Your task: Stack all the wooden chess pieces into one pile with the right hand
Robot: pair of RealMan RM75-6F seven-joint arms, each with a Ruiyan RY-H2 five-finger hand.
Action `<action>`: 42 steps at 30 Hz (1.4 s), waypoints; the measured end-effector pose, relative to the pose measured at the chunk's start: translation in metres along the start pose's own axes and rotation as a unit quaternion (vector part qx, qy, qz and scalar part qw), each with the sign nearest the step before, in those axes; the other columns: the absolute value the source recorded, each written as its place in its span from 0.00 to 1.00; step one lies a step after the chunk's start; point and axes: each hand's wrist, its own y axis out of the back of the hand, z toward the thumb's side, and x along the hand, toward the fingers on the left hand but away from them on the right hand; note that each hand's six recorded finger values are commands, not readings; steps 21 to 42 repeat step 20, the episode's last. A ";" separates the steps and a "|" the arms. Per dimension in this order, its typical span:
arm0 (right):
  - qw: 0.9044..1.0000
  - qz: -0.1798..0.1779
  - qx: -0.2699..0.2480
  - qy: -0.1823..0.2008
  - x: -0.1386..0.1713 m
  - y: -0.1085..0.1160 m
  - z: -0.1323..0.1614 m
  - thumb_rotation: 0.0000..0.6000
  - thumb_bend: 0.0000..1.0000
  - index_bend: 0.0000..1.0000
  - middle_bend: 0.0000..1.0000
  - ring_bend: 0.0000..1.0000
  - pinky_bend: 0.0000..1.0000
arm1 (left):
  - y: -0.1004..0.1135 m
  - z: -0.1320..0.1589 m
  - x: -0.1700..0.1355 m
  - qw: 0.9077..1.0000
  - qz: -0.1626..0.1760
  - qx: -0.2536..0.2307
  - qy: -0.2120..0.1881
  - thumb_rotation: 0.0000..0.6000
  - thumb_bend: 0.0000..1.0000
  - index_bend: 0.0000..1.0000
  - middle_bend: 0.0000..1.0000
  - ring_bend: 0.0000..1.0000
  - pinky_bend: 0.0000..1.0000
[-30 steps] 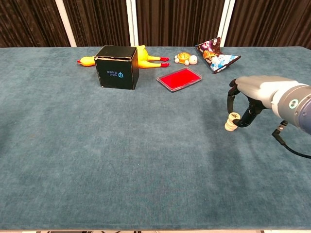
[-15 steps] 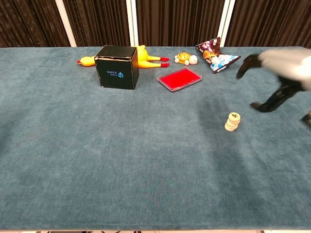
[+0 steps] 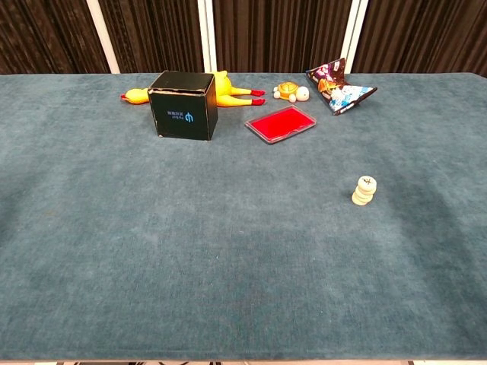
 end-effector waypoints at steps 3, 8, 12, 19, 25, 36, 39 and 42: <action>1.000 -0.009 0.010 -0.005 0.007 -0.005 -0.020 1.00 0.40 0.17 0.00 0.00 0.00 | 0.000 0.000 0.000 1.000 0.000 0.002 -0.001 1.00 0.01 0.05 0.01 0.00 0.15; 0.999 -0.015 0.040 -0.010 0.016 -0.013 -0.043 1.00 0.40 0.15 0.00 0.00 0.00 | 0.000 0.000 0.000 1.000 0.000 0.004 -0.001 1.00 0.01 0.05 0.01 0.00 0.15; 0.999 -0.016 0.045 -0.015 0.018 -0.015 -0.051 1.00 0.40 0.15 0.00 0.00 0.00 | 0.000 0.000 0.001 1.000 0.001 0.005 -0.001 1.00 0.01 0.05 0.01 0.00 0.15; 0.998 -0.034 0.039 -0.020 0.015 -0.010 -0.056 1.00 0.40 0.12 0.00 0.00 0.00 | 0.000 0.000 0.001 1.000 0.003 0.007 -0.002 1.00 0.01 0.05 0.01 0.00 0.15; 0.999 -0.035 0.034 -0.022 0.014 -0.009 -0.057 1.00 0.40 0.12 0.00 0.00 0.00 | 0.001 0.000 0.001 1.000 0.004 0.007 -0.002 1.00 0.01 0.05 0.01 0.00 0.15; 0.999 -0.035 0.034 -0.022 0.014 -0.009 -0.057 1.00 0.40 0.12 0.00 0.00 0.00 | 0.001 0.000 0.001 1.000 0.004 0.007 -0.002 1.00 0.01 0.05 0.01 0.00 0.15; 0.999 -0.035 0.034 -0.022 0.014 -0.009 -0.057 1.00 0.40 0.12 0.00 0.00 0.00 | 0.001 0.000 0.001 1.000 0.004 0.007 -0.002 1.00 0.01 0.05 0.01 0.00 0.15; 0.999 -0.035 0.034 -0.022 0.014 -0.009 -0.057 1.00 0.40 0.12 0.00 0.00 0.00 | 0.001 0.000 0.001 1.000 0.004 0.007 -0.002 1.00 0.01 0.05 0.01 0.00 0.15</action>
